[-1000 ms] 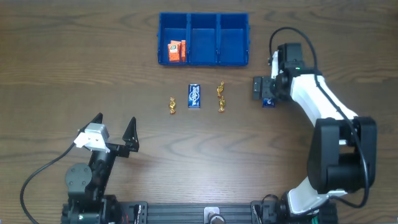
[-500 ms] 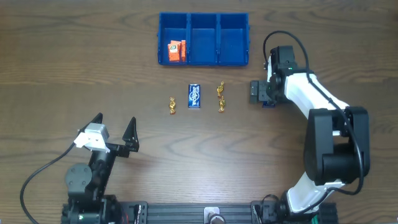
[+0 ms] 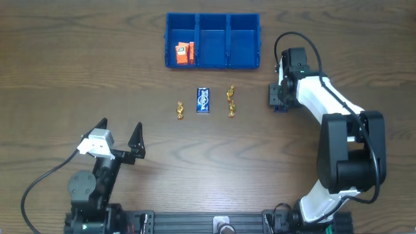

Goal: Sort Candies Into Trays

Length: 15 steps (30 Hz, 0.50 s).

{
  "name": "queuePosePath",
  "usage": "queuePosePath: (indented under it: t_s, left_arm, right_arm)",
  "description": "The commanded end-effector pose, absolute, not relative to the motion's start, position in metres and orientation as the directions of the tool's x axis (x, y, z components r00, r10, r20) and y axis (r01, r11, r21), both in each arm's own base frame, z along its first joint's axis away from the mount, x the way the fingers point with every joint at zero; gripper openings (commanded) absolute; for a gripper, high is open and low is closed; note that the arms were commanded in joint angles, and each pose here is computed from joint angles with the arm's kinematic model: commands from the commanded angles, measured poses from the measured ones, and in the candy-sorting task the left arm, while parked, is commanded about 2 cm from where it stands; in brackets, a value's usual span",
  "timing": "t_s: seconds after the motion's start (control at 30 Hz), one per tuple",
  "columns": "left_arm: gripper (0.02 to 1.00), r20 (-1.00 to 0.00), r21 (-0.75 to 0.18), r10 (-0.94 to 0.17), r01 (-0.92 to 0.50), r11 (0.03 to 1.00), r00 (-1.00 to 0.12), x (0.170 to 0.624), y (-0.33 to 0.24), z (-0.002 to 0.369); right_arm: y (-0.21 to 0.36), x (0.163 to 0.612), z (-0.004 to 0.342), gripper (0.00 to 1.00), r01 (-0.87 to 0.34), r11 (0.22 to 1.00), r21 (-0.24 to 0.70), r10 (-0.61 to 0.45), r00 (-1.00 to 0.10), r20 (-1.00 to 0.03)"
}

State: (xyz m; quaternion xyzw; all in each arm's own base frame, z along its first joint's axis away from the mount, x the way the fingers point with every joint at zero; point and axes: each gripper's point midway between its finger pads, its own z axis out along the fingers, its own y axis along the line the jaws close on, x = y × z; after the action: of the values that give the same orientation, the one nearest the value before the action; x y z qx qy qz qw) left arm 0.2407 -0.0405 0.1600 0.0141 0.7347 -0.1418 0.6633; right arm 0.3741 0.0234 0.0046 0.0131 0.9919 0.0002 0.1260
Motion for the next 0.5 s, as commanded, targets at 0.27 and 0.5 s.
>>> queuePosePath:
  t_s: [0.27,0.5]
  left_arm:
    - [0.998,-0.97,-0.209,-0.17,0.23,0.951,-0.176,0.239,-0.046,0.143]
    - [0.998,-0.97,-0.208,-0.17,0.23,0.951,-0.176,0.239,-0.046,0.143]
  right_arm:
    - [0.022,0.381,0.007,0.283,0.031,0.999,-0.016,0.026,-0.964,-0.265]
    - [0.034,0.389,0.025,0.235,0.025,1.0,-0.007,0.022,-0.958,-0.286]
